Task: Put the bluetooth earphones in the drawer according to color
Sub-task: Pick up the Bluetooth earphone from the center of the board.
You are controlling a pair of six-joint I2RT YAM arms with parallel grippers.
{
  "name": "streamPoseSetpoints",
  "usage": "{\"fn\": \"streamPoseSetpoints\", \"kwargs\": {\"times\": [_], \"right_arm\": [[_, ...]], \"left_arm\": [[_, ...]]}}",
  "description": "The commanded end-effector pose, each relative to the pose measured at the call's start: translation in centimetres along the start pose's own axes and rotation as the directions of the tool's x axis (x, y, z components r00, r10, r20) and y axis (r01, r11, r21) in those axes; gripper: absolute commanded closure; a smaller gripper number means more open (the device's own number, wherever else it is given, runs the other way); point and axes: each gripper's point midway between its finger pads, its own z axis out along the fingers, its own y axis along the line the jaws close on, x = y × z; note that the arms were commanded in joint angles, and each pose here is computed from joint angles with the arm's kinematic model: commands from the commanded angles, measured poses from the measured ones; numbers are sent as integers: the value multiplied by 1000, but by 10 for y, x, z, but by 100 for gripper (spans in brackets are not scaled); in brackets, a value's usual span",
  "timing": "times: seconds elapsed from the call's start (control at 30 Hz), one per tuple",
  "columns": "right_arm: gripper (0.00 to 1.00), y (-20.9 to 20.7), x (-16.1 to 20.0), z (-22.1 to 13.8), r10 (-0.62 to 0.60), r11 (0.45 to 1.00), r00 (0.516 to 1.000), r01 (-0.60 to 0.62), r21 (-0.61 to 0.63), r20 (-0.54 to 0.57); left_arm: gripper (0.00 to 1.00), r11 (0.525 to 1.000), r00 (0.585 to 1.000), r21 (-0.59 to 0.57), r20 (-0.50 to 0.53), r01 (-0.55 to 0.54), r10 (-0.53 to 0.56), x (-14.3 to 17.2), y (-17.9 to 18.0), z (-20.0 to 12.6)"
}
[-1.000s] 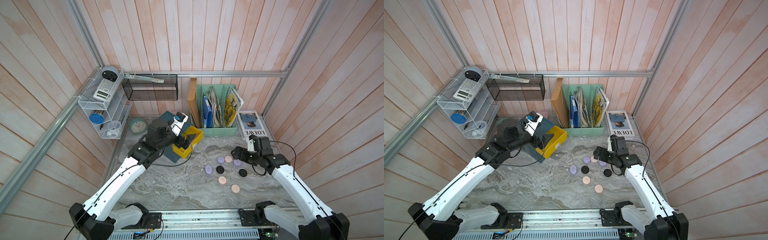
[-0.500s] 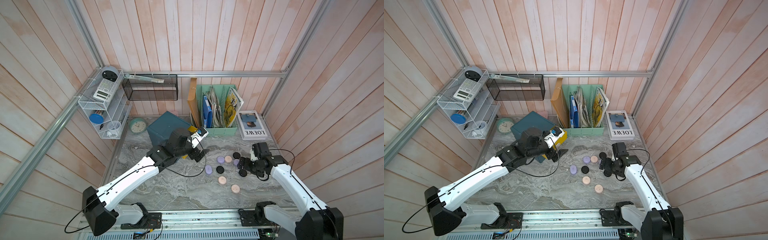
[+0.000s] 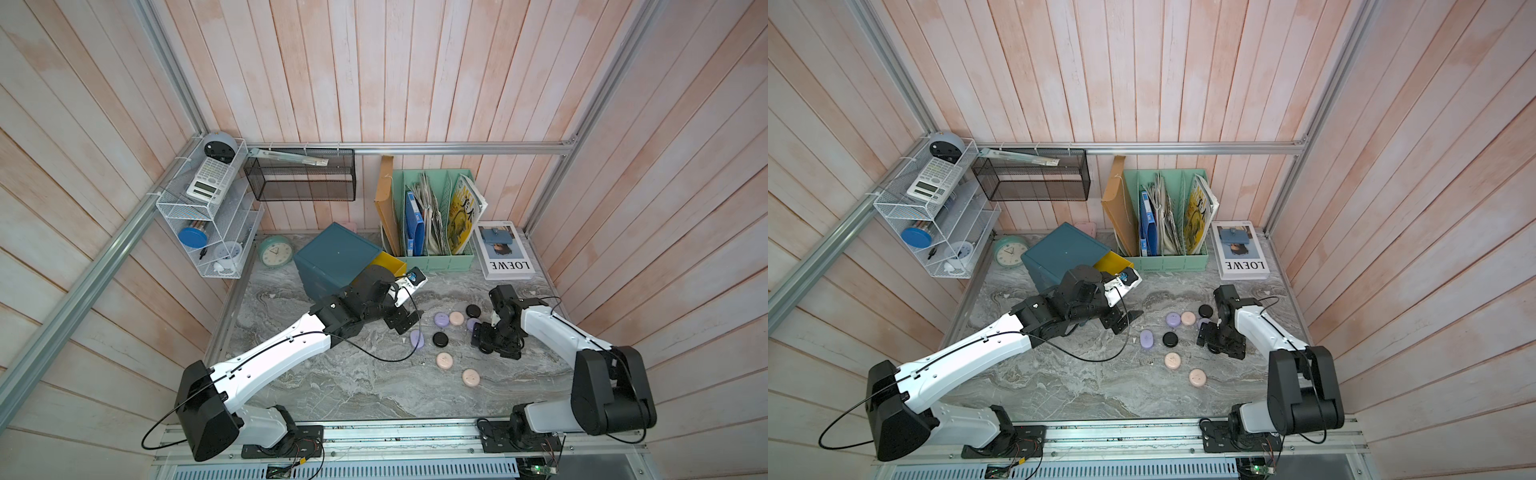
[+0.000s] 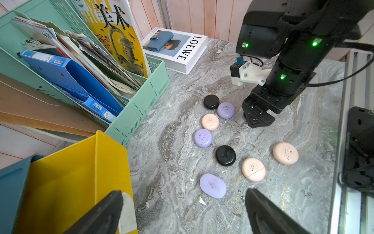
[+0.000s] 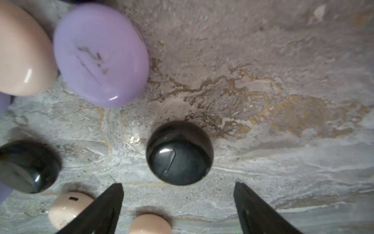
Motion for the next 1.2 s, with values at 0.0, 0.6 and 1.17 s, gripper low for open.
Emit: {"fn": "streamPoseSetpoints", "kwargs": {"times": [0.0, 0.6, 1.17], "right_arm": [[9, 3, -9, -5, 7, 1000, 999, -6, -17, 40], [21, -8, -14, 9, 7, 998, 1000, -9, 58, 30], [40, -7, -9, 22, 2, 999, 1000, -2, 48, 2]], "left_arm": [[0, 1000, 1000, -3, -7, -9, 9, 3, -2, 6], [0, 1000, 999, -12, -30, -17, 17, 7, 0, 9], [0, 999, 999, -12, -36, -34, 33, 7, 0, 5]]}}
